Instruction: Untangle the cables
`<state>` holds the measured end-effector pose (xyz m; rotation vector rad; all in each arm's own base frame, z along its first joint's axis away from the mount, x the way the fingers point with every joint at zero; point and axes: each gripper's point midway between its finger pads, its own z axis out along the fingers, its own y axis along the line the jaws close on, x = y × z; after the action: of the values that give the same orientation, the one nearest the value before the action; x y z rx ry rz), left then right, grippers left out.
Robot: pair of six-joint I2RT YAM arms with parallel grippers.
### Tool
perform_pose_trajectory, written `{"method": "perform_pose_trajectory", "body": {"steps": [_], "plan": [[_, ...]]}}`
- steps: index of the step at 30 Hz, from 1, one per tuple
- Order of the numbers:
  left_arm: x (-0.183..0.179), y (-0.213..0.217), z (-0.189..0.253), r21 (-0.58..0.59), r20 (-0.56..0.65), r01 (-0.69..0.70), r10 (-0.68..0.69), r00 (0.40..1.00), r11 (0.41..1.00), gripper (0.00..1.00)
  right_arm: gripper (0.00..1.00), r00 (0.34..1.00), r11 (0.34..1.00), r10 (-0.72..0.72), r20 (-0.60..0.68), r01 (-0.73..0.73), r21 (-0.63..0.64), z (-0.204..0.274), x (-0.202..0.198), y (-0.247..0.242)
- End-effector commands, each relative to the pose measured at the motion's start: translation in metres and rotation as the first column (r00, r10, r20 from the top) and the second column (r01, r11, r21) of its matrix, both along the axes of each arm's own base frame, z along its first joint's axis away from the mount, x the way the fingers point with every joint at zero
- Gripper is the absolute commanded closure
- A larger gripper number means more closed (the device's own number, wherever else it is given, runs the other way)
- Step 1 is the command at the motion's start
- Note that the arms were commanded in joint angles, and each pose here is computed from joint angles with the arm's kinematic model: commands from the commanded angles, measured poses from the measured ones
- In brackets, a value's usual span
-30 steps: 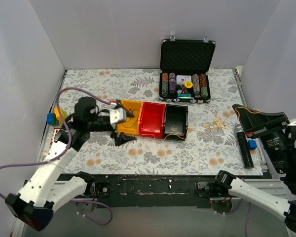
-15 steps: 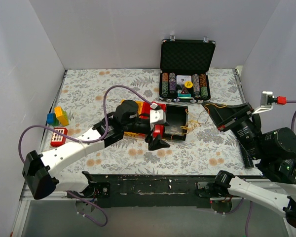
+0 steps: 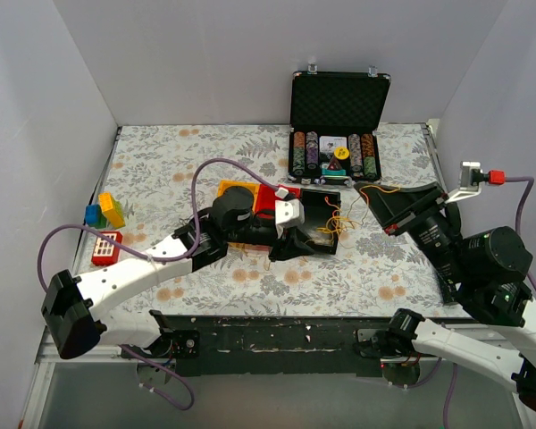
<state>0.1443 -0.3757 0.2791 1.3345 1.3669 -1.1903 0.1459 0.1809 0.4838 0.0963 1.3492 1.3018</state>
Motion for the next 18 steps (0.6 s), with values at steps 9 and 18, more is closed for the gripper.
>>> {"method": "perform_pose_trajectory", "body": {"steps": [9, 18], "plan": [[0.024, 0.053, -0.052, 0.123, 0.237, -0.228, 0.195, 0.952, 0.966, 1.00, 0.99, 0.983, 0.985, -0.174, 0.048, 0.174, 0.012, 0.024, -0.006, -0.063], [0.000, 0.124, -0.143, 0.346, 0.322, -0.252, 0.137, 0.937, 0.904, 1.00, 0.99, 0.938, 0.937, -0.346, 0.022, 0.347, -0.040, 0.011, -0.009, -0.122]]}}
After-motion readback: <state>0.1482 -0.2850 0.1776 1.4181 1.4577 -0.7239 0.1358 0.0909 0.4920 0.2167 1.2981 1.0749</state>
